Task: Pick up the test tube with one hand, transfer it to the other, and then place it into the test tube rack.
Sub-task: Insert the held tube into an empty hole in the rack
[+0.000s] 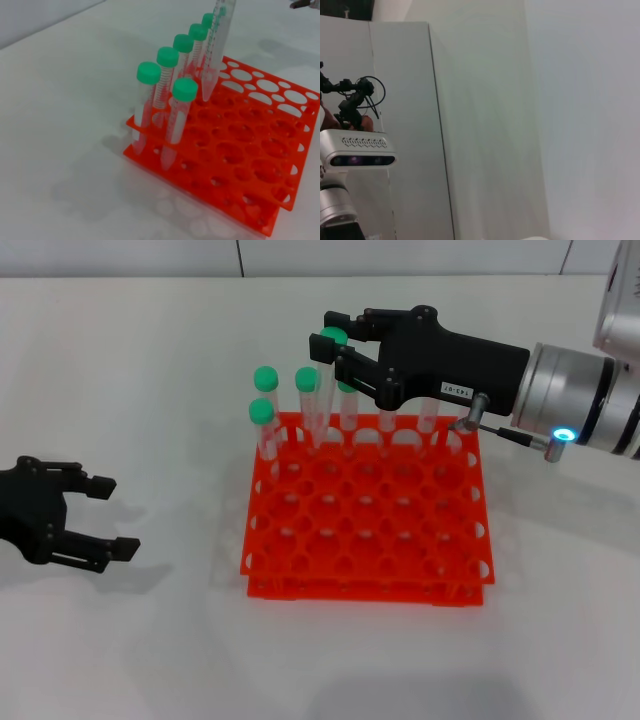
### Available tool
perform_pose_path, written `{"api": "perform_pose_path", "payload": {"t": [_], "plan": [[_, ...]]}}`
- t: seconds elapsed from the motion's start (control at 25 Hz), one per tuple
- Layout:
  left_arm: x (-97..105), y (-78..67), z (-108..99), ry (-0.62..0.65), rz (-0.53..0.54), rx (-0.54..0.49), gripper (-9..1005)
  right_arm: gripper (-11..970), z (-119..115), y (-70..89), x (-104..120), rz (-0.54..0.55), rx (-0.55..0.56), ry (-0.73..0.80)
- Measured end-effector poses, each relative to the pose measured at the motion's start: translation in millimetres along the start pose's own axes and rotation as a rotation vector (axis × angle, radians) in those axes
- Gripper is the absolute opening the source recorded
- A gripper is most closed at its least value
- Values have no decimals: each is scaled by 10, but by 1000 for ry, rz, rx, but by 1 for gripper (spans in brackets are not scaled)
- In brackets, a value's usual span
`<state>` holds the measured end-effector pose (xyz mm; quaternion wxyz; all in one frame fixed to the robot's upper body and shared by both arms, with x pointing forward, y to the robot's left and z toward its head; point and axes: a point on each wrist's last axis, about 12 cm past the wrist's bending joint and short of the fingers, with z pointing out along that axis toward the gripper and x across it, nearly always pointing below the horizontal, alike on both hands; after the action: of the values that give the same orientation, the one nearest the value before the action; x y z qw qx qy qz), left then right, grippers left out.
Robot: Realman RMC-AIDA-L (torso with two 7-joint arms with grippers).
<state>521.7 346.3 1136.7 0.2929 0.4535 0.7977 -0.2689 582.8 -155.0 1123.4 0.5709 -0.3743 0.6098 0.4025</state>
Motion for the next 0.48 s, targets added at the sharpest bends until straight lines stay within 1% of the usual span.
{"api": "perform_pose_path", "payload": {"t": [0.2, 0.48], "plan": [[-10, 7, 10, -3, 4, 1, 891, 268, 53, 18, 57, -1, 19, 14], [-8, 10, 9, -5, 5, -3, 890, 269, 65, 23, 65, -10, 25, 3]]}}
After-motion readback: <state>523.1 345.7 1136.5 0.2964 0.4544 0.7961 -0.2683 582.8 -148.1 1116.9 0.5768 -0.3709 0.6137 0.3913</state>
